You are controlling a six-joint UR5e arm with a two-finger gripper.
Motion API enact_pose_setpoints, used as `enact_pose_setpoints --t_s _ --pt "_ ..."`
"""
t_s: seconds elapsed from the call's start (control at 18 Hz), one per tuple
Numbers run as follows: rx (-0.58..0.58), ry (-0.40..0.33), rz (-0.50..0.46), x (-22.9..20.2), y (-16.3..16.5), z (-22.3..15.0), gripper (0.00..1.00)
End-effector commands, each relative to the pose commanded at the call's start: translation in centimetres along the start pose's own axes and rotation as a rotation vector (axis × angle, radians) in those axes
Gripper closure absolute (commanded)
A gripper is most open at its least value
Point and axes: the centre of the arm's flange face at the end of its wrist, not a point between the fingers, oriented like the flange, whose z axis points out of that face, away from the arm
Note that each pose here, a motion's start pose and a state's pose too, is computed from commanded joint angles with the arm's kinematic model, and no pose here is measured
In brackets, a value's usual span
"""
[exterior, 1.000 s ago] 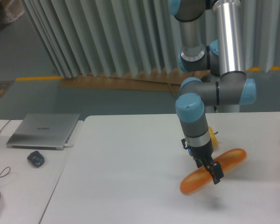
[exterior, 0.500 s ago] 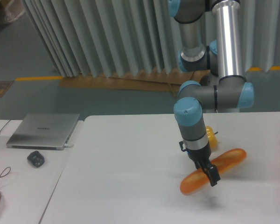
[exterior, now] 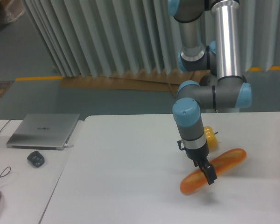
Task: Place the bread in the basket
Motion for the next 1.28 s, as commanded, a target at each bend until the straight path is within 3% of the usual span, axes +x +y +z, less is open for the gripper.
enact_pose_setpoints --t_s 1.28 --pt "-0.009 0.016 0.013 -0.6 -0.5 1.6 0.00"
